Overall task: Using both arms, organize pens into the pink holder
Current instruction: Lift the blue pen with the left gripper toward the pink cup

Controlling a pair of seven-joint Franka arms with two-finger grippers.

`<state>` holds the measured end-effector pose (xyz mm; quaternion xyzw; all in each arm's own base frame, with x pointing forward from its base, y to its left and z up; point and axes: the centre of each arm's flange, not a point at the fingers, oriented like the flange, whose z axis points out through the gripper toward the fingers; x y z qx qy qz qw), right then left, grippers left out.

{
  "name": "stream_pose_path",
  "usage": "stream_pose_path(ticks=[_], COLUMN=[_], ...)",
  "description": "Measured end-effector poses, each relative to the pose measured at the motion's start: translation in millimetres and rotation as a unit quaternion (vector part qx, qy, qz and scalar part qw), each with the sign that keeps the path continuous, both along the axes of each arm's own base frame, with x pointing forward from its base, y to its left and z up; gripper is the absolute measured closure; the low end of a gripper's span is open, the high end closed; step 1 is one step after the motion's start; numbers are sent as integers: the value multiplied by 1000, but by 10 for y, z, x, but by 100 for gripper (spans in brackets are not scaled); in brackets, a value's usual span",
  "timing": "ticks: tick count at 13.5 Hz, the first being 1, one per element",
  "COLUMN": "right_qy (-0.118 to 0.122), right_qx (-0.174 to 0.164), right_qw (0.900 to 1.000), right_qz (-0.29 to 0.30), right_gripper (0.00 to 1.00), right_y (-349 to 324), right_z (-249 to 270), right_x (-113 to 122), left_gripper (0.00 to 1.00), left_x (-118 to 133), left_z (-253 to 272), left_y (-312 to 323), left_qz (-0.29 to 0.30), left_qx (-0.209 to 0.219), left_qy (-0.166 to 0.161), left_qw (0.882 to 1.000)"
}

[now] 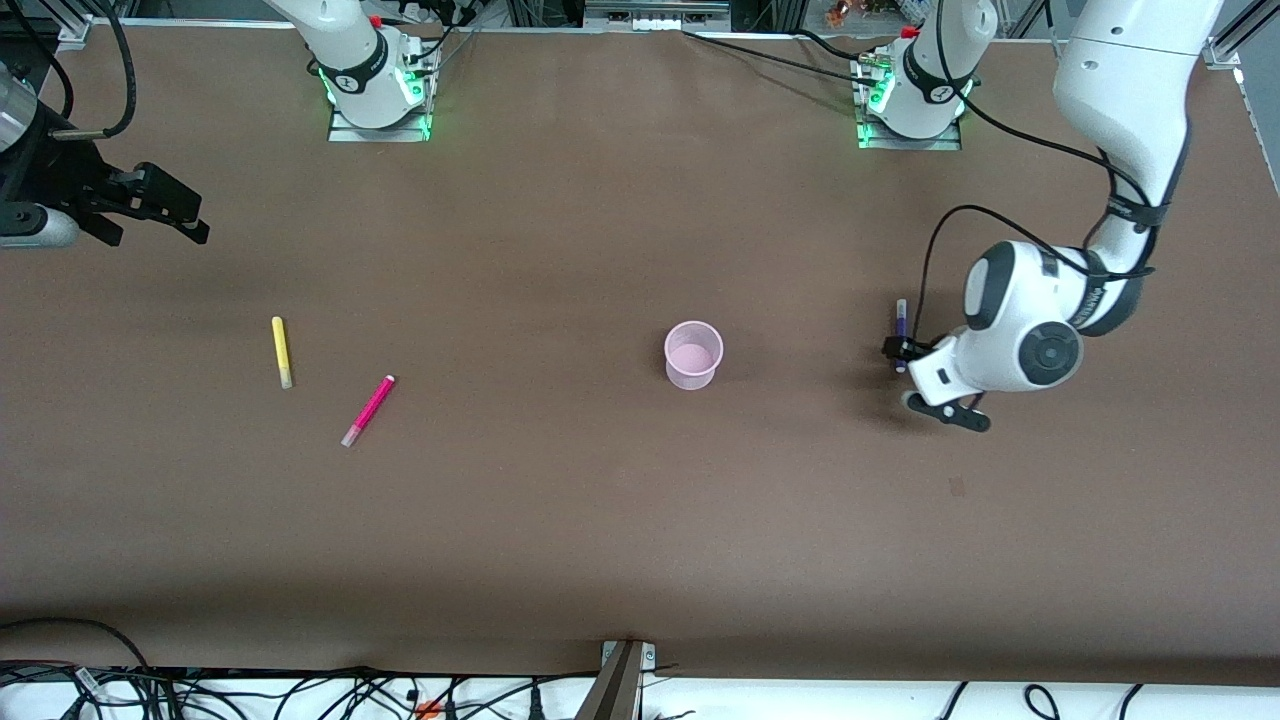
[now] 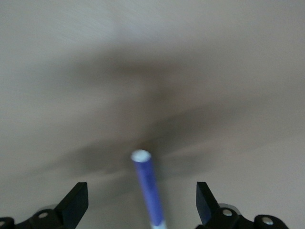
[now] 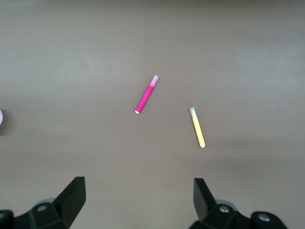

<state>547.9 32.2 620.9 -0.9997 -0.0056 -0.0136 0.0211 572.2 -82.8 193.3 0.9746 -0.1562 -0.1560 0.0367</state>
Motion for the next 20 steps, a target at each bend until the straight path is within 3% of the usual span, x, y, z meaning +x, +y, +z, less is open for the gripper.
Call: stream_pose_path(ticks=[7,13,16,17,20], right_qy=[0,-1,-24,-20,10], right_qx=[0,0,1,1,-3], right_qw=[1000,1000,1000,1000,1000], right_qz=[0,0,-2,-1,8], right_gripper=[0,0,0,0,0], right_y=[0,0,5,16,136], right_z=[0,2,-18,-77,-452], right_x=[0,3,101,135,302], left_gripper=[5,72,72,81,82], left_x=[-212,-229,-221,-218,-212], left_z=[-171,-264,-277,-270,-267], left_y=[-78,-32,-15,-6,-4], left_qz=[-10,-6,-4,-3,-3], left_qx=[-1,-2,-2,-2,-2], left_qy=[2,1,-1,-2,-4], left_qw=[1000,1000,1000,1000,1000])
